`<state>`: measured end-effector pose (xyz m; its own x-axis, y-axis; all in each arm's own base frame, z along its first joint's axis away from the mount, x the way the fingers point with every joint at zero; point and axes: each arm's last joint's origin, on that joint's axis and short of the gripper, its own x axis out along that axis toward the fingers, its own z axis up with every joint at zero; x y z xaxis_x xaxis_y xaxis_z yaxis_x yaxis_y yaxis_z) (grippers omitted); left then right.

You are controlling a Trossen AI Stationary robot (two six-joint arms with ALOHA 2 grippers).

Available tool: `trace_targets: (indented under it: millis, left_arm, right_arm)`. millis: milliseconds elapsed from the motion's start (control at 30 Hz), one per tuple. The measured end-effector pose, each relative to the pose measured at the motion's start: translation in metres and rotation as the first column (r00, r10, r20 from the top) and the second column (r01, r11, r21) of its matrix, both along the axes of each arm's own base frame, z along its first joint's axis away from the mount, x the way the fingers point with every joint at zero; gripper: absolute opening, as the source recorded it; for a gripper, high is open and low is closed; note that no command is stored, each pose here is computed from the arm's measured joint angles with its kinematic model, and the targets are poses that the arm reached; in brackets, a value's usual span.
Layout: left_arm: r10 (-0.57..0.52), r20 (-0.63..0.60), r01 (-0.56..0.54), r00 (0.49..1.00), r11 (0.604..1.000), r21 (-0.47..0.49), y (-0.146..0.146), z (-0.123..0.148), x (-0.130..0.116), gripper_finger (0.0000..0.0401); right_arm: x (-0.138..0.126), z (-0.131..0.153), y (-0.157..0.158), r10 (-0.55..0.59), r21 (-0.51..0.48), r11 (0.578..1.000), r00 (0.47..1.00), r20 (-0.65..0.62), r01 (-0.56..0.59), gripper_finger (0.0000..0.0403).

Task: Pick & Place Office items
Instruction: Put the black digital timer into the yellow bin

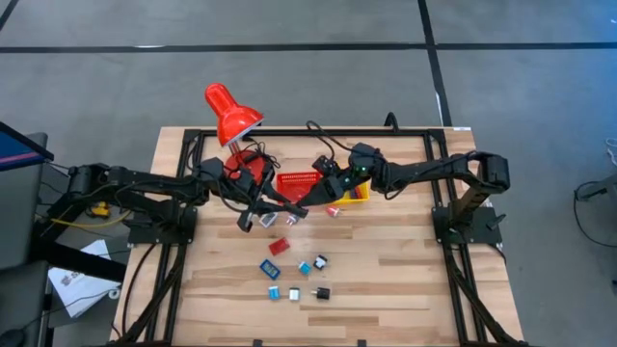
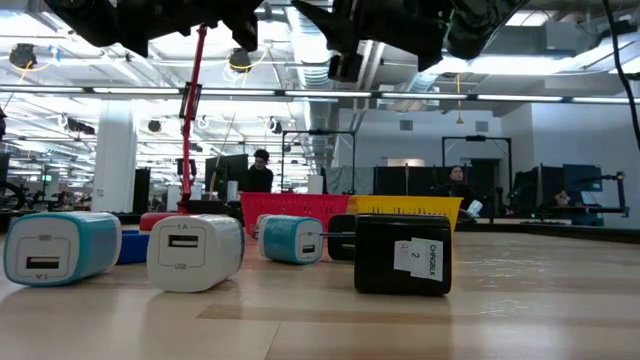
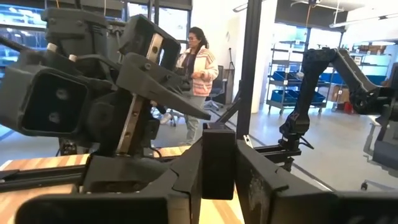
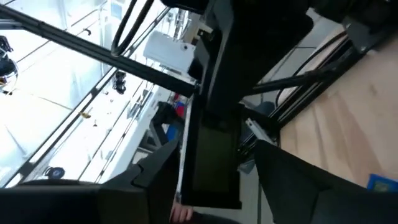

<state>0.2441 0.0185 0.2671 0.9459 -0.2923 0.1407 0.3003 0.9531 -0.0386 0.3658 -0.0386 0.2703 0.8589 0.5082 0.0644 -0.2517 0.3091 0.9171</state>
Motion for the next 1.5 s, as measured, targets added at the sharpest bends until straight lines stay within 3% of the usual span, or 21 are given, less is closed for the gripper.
trace_targets:
  millis: [133,200,333,533,600,700,833,900,1100,1300,1500]
  left_arm:
    - [-0.004,-0.008,0.003,1.0,1.0,-0.022,0.0,0.0,0.0,0.0071]
    - [-0.008,-0.019,0.007,1.0,0.999,-0.047,0.0,0.0,0.0,0.0067]
    - [-0.018,-0.079,0.008,0.997,0.993,-0.116,0.0,-0.004,0.001,0.0064]
    - [0.01,-0.131,-0.041,0.991,0.97,-0.241,0.012,-0.006,-0.001,0.0063]
    - [0.054,-0.131,-0.085,0.99,0.966,-0.244,0.018,-0.006,-0.001,0.0063]
    - [0.138,-0.129,-0.167,0.982,0.954,-0.247,0.027,-0.006,-0.002,0.0064]
    - [0.185,-0.117,-0.209,0.976,0.946,-0.248,0.034,-0.005,-0.003,0.0065]
    - [0.189,-0.099,-0.208,0.977,0.947,-0.246,0.035,-0.003,-0.004,0.0065]
    - [0.196,-0.072,-0.207,0.978,0.954,-0.217,0.035,-0.002,-0.004,0.0065]
    - [0.195,-0.069,-0.206,0.978,0.954,-0.22,0.035,-0.001,-0.004,0.0065]
    - [0.195,-0.068,-0.205,0.978,0.954,-0.22,0.035,-0.001,-0.004,0.0065]
  right_arm:
    - [0.0,0.001,-0.005,-0.049,-0.099,0.994,0.997,0.065,0.056,0.0215]
    - [0.0,0.002,-0.01,-0.129,-0.141,0.98,0.987,0.097,0.142,0.0225]
    - [-0.002,0.01,-0.03,-0.233,-0.245,0.929,0.952,0.199,0.278,0.024]
    - [-0.01,0.044,-0.041,-0.224,-0.393,0.838,0.895,0.385,0.378,0.024]
    - [-0.013,0.059,-0.042,-0.216,-0.445,0.809,0.898,0.384,0.385,0.0239]
    - [-0.02,0.084,-0.047,-0.204,-0.573,0.73,0.919,0.336,0.372,0.0239]
    - [-0.03,0.115,-0.044,-0.23,-0.778,0.557,0.954,0.191,0.29,0.0239]
    - [-0.033,0.123,-0.038,-0.247,-0.825,0.52,0.964,0.1,0.219,0.0239]
    - [-0.025,0.128,-0.018,-0.215,-0.817,0.566,0.976,-0.019,0.109,0.0239]
    - [-0.013,0.115,-0.004,-0.187,-0.824,0.564,0.98,-0.073,0.047,0.0239]
    - [-0.014,0.115,-0.007,-0.237,-0.837,0.542,0.969,-0.074,0.069,0.0239]
